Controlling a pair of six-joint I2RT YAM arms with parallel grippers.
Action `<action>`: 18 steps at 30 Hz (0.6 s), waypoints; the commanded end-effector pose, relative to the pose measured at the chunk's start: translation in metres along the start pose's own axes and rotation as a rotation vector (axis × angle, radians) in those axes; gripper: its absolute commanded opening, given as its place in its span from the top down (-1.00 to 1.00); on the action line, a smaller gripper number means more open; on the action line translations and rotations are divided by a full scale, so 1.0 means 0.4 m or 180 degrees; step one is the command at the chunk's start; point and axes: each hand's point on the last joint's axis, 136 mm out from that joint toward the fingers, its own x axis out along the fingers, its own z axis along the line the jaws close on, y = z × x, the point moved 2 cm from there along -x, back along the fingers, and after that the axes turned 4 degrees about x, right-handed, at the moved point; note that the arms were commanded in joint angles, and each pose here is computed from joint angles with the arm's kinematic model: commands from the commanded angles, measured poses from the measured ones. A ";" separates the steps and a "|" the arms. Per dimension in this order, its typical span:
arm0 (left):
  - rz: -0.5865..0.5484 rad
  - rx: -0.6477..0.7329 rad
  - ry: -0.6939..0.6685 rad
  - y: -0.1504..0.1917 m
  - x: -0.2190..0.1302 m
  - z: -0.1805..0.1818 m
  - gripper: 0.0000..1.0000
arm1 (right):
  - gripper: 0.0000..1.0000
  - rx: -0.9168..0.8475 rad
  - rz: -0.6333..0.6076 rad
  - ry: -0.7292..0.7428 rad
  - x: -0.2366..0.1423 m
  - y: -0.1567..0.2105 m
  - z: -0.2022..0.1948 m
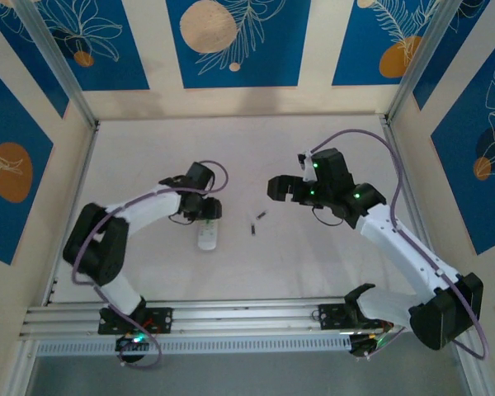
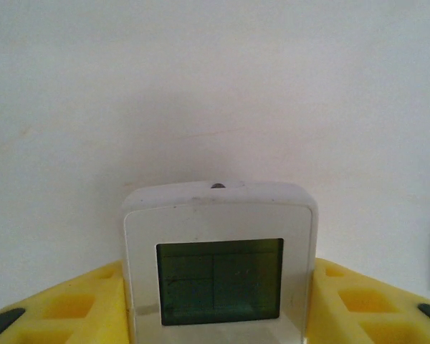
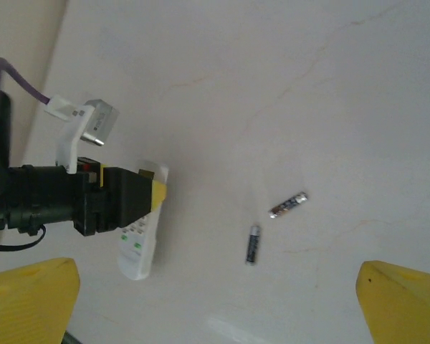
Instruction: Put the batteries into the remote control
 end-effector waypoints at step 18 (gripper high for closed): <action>-0.2168 0.0818 0.4105 -0.287 -0.785 -0.477 0.11 | -0.99 -0.0617 -0.0118 -0.2842 -0.189 -0.075 0.347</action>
